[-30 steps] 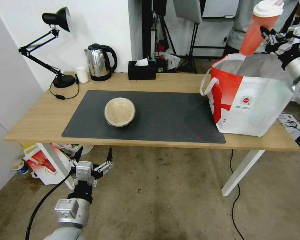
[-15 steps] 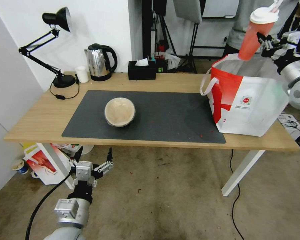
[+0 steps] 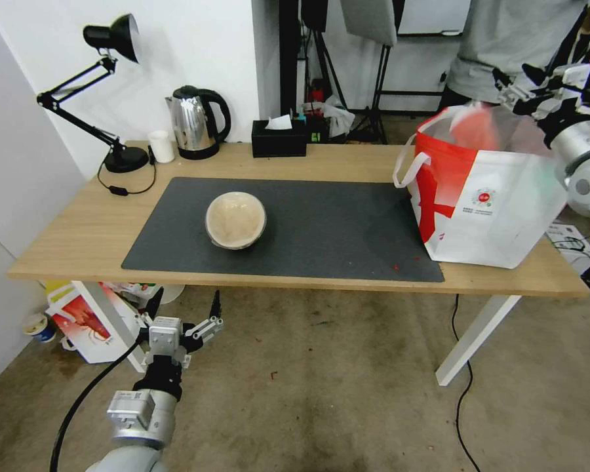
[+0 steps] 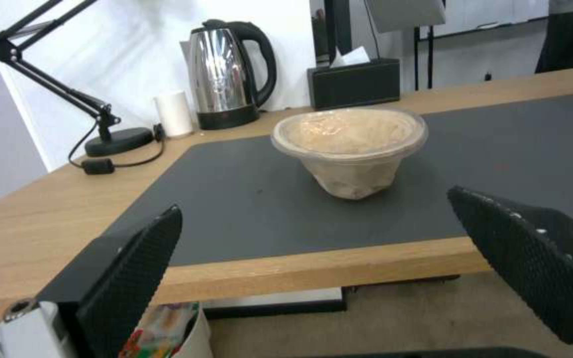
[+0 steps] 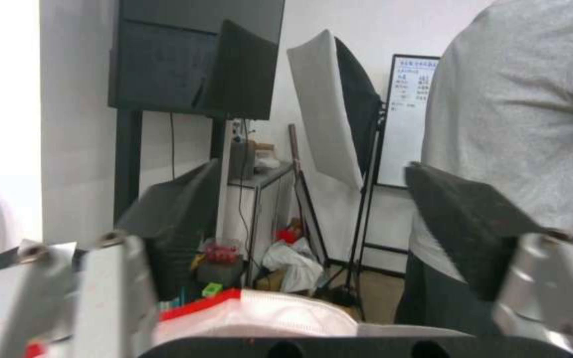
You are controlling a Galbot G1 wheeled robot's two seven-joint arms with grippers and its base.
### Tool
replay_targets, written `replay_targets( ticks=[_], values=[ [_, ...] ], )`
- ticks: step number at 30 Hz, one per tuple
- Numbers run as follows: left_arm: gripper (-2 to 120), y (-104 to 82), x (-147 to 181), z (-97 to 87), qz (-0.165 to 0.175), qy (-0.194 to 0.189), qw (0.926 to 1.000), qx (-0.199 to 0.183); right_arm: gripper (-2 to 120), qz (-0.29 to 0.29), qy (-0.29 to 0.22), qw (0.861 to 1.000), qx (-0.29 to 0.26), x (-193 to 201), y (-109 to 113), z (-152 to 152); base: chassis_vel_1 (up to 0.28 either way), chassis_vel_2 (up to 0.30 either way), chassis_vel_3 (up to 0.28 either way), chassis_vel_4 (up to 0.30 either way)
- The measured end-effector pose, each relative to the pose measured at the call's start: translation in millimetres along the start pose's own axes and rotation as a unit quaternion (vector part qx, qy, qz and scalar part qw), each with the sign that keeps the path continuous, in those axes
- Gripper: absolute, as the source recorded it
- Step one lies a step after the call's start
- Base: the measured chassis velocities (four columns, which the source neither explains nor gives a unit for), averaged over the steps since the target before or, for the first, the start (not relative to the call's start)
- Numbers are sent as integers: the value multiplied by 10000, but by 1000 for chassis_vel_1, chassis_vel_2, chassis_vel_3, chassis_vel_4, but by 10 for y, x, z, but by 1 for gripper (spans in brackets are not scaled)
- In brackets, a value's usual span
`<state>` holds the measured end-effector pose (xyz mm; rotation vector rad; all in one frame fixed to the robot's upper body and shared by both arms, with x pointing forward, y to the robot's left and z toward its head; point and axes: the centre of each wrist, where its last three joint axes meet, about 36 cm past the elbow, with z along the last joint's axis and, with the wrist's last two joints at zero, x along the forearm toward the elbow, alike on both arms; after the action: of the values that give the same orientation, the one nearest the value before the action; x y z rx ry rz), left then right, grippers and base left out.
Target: Pick up the trash from the table and place it into the takeout bag.
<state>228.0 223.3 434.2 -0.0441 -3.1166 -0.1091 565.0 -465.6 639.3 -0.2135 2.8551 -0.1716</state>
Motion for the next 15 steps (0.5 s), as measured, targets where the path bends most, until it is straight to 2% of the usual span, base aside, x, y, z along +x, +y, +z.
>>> replay_targets(
  ticks=[1, 4, 7, 15],
  values=[
    [100, 0, 0, 0, 0, 0, 10000, 0, 75, 0, 0, 10000, 0, 0, 0, 0, 0, 0, 0, 0],
    [100, 0, 0, 0, 0, 0, 10000, 0, 90, 31, 16, 10000, -8, 21, 2, -2, 0, 0, 0, 0],
    [100, 0, 0, 0, 0, 0, 10000, 0, 97, 50, 16, 10000, -12, 26, 0, -5, 0, 0, 0, 0],
    [100, 0, 0, 0, 0, 0, 10000, 0, 100, -6, -14, 10000, 0, 34, 53, -82, 0, 0, 0, 0]
  ],
)
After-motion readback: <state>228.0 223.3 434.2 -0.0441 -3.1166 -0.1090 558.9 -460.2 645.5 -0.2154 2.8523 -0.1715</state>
